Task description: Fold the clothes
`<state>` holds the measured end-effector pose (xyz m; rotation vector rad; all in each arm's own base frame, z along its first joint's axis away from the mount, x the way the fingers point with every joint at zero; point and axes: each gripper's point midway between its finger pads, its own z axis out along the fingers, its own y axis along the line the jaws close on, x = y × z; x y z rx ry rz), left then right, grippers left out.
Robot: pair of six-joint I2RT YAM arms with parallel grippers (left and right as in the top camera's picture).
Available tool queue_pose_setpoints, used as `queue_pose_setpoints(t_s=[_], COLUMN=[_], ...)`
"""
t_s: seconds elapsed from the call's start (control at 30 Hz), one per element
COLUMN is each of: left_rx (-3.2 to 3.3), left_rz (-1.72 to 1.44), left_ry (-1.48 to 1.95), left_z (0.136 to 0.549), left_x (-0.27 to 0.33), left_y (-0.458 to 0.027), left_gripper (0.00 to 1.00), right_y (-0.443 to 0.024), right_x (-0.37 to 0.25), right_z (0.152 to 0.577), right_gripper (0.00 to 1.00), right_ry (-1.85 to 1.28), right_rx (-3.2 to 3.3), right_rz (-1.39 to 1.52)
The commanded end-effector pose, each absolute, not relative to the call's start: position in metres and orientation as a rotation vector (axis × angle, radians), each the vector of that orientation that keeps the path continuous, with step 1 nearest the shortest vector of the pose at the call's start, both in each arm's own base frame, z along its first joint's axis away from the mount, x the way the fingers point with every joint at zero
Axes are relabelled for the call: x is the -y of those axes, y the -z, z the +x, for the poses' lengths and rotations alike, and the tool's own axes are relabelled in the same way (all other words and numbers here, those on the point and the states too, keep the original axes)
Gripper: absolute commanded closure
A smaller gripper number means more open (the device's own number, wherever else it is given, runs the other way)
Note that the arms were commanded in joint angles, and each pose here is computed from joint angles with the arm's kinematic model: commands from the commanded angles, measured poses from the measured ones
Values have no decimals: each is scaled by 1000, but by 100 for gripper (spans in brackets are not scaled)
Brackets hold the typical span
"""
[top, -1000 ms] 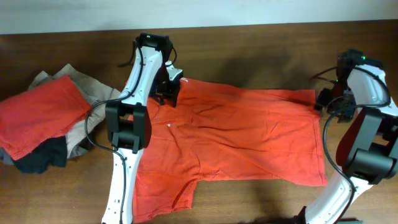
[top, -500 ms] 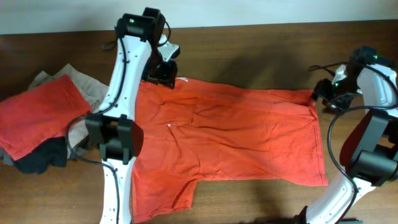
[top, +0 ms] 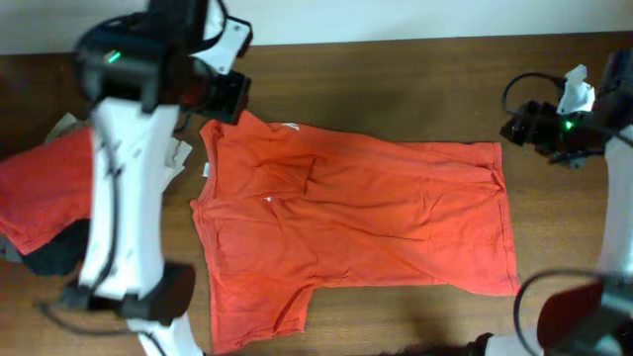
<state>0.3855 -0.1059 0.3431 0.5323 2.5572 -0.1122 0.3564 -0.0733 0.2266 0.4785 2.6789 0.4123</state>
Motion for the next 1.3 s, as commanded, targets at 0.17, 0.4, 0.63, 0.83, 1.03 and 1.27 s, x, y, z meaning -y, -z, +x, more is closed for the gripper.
queue_pose_setpoints(t_s=[0.17,0.4,0.63,0.83,1.03,1.27], left_rx=[-2824,-2997,-2848,-2682,-2589,-2619], left_rz=[400,302,389,393,413,415], left_ry=[-73,-141,93,179,287,361], left_z=[344,287,314,366,409,423], left_x=[70,50,82,104,128,141], left_y=[-286,-234,-165,-116,-88,-43], left_gripper=[47,45,33,39,40,40], right_y=[-226,-244,-234,-180,-111,-45], right_x=[46,37,42,32,17,20], right_z=[320,289,293,333,367,407], right_gripper=[22,19,39,85,94,96], right_ry=[-438,-420,-390,-479,-501,-517], right_rx=[-2822,-2835,-2806,-2762,-2794,-2796], right_rz=[517,495,547,517,473,537])
